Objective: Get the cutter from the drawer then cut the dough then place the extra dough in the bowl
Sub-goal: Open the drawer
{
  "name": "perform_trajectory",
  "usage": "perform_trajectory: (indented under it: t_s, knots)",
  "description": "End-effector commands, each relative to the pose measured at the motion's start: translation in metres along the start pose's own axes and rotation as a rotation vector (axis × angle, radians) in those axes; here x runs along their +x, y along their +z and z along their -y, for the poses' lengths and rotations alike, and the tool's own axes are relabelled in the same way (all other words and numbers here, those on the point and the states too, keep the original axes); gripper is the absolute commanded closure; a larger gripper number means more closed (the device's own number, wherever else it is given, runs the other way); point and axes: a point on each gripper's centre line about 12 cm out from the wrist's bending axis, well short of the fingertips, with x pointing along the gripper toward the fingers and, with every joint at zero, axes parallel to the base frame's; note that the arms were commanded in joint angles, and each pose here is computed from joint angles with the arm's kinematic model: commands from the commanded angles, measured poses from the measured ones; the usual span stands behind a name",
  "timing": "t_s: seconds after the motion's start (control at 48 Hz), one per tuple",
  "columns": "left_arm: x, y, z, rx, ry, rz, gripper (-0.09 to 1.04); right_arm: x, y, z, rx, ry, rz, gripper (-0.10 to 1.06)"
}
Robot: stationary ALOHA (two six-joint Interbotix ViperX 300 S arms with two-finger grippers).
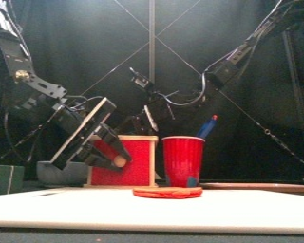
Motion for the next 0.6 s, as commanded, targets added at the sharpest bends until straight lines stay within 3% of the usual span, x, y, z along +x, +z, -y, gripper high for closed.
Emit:
perform_trajectory:
  t_s: [0.021, 0.604]
  knots:
    - [-0.009, -0.016, 0.014, 0.012, -0.036, -0.065, 0.34, -0.001, 0.000, 0.001, -0.003, -0.003, -0.013, 1.01]
    - [-0.027, -0.050, 0.020, 0.039, -0.058, -0.163, 0.34, 0.000, 0.003, 0.005, -0.003, -0.011, -0.018, 1.01]
